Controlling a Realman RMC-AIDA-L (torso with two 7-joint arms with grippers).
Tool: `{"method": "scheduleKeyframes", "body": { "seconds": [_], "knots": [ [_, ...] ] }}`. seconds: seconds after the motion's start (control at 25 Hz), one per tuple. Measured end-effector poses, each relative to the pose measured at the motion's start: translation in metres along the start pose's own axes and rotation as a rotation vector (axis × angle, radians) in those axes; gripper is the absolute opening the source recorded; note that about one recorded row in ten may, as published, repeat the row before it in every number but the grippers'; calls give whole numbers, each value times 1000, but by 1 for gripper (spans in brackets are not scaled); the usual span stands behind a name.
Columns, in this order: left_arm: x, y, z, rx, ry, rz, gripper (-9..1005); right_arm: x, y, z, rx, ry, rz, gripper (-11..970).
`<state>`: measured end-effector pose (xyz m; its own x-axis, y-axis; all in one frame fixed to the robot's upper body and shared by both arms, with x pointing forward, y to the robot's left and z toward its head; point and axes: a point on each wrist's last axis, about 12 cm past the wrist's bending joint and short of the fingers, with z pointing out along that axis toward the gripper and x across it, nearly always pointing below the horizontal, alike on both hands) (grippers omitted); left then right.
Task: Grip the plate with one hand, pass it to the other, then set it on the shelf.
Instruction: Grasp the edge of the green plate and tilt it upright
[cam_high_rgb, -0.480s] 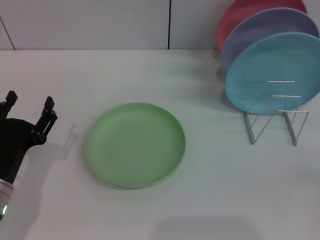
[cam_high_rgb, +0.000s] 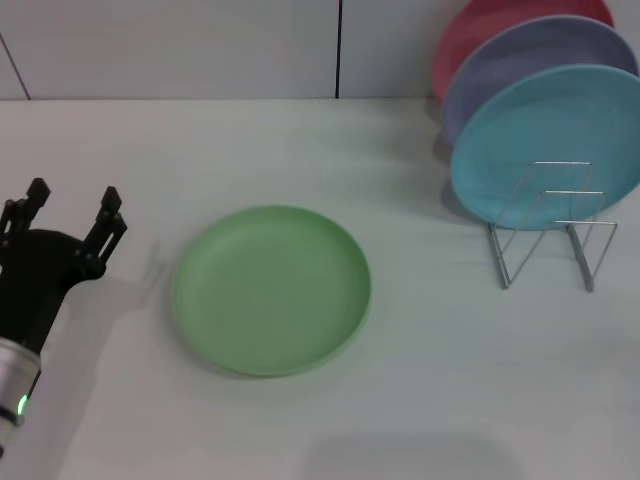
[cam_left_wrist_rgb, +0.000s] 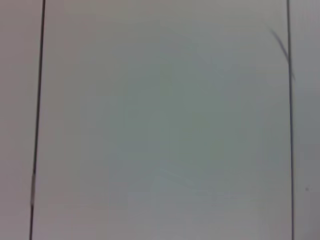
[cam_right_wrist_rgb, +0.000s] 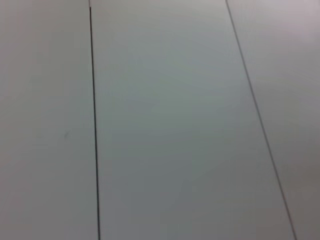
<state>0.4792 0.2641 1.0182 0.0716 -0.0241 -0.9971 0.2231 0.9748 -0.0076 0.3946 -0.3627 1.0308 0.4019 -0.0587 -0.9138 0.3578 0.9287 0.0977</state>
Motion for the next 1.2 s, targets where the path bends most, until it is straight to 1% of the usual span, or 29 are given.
{"method": "scheduleKeyframes", "body": {
  "seconds": [0.08,0.12,0.16,0.2,0.24,0.28,0.32,0.4,0.44,0.52,0.6,0.68,0.76,0.88,0.96,1.0,1.04,1.16,1.2],
  "knots": [
    [0,0,0,0,0,0,805,0,0,0,-4,2,2,817],
    [-3,-1,4,7,17,-3,805,1,1,1,-8,3,3,817],
    [-9,-4,12,11,38,26,804,1,2,1,-12,3,5,817],
    [-19,-9,21,-18,53,110,804,1,3,2,-16,2,8,817],
    [-19,-9,21,-18,53,110,804,1,3,2,-18,3,10,817],
    [-31,-14,33,-53,90,168,803,1,3,2,-18,3,10,817],
    [-31,-14,33,-53,90,168,803,1,4,2,-20,4,12,816],
    [-44,-23,45,-43,166,189,802,1,3,1,-20,5,23,816],
    [-54,-29,51,-13,227,196,802,1,3,1,-20,5,23,816],
    [-64,-34,55,20,271,191,801,1,3,1,-19,6,29,816],
    [-75,-40,56,79,330,170,800,1,3,1,-19,10,32,816],
    [-84,-45,57,134,365,147,800,1,3,1,-19,10,33,816],
    [-90,-49,56,166,386,134,799,2,3,2,-20,13,35,816],
    [-92,-48,54,159,368,178,798,3,5,2,-28,17,39,816],
    [-90,-48,54,130,318,239,797,3,6,3,-32,20,41,816],
    [-85,-49,52,91,244,299,797,3,6,3,-33,22,41,816],
    [-85,-49,52,91,244,299,796,3,6,3,-33,22,41,816],
    [-80,-48,44,-8,88,368,795,3,5,2,-32,24,40,816],
    [-77,-46,39,-63,4,405,795,3,5,1,-31,26,39,816]
  ]
}}
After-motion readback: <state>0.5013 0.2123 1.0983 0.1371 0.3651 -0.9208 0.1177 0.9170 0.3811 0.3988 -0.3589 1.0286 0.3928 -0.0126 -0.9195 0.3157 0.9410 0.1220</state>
